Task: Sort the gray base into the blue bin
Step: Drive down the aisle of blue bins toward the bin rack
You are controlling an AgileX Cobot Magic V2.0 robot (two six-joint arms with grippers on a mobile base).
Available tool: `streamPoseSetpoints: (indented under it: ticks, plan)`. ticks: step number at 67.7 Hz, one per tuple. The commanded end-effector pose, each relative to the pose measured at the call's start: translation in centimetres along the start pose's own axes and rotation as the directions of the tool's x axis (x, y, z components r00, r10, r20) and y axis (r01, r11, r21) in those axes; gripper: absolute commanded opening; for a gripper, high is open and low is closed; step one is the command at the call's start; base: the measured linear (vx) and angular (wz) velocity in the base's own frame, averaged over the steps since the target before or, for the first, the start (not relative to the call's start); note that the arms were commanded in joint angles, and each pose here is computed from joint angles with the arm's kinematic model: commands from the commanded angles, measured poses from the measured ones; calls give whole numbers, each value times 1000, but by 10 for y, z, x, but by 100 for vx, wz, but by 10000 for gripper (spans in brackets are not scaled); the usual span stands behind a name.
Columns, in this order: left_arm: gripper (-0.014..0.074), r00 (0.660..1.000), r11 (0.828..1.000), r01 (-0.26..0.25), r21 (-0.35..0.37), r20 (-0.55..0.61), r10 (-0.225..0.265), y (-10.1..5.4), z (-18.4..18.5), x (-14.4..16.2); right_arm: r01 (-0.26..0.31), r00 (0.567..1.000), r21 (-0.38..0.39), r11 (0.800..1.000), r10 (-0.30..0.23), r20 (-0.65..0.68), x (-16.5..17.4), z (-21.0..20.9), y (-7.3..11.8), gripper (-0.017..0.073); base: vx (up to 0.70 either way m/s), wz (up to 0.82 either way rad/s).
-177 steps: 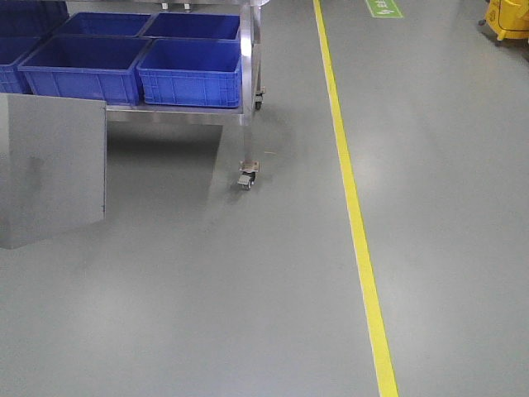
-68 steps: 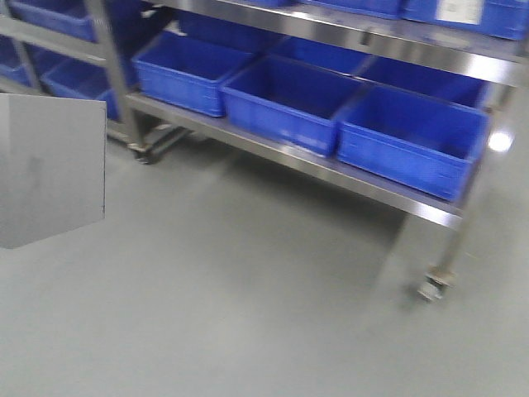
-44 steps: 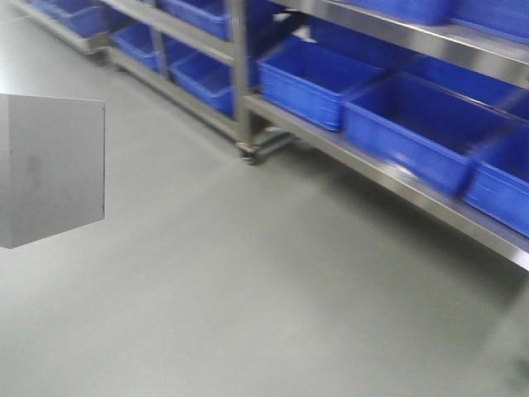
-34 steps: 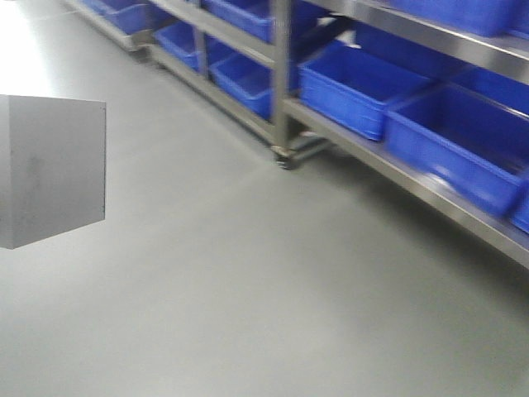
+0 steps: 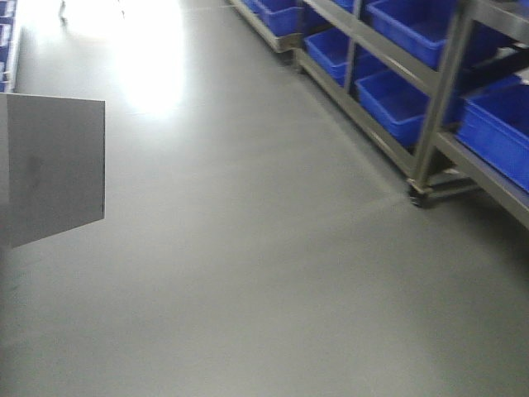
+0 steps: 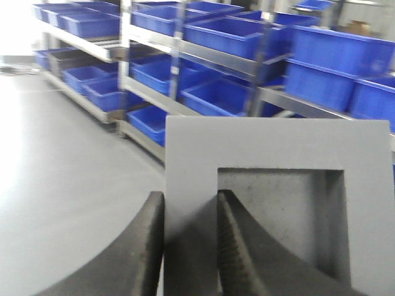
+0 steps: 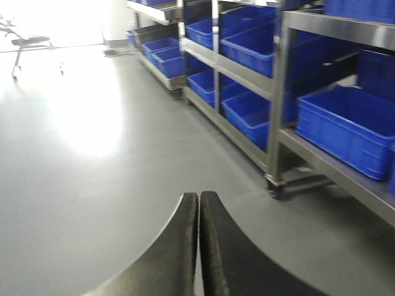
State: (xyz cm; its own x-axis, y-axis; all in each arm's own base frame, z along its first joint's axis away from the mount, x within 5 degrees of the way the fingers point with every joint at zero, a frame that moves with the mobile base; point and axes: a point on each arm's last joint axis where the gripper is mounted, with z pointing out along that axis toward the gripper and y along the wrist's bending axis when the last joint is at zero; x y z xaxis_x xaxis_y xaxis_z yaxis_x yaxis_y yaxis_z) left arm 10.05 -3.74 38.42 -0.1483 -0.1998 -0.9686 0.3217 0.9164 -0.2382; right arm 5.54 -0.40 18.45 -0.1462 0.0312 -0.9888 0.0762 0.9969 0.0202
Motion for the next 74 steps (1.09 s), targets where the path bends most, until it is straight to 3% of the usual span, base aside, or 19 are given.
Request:
streamPoseSetpoints:
  ticks: [1,28,74]
  plan:
    - [4,991,999,7,39,134,-12,-5,-4,-19,19,996,7,1000,-20,81,-6,-1,0,-5,24,60]
    - [4,991,999,7,40,135,-12,-5,-4,-19,19,996,7,1000,-20,81,-6,-1,0,-5,28,36]
    - [4,991,999,7,40,136,-13,-5,-4,-19,19,996,7,1000,-20,81,-6,-1,0,-5,42,3]
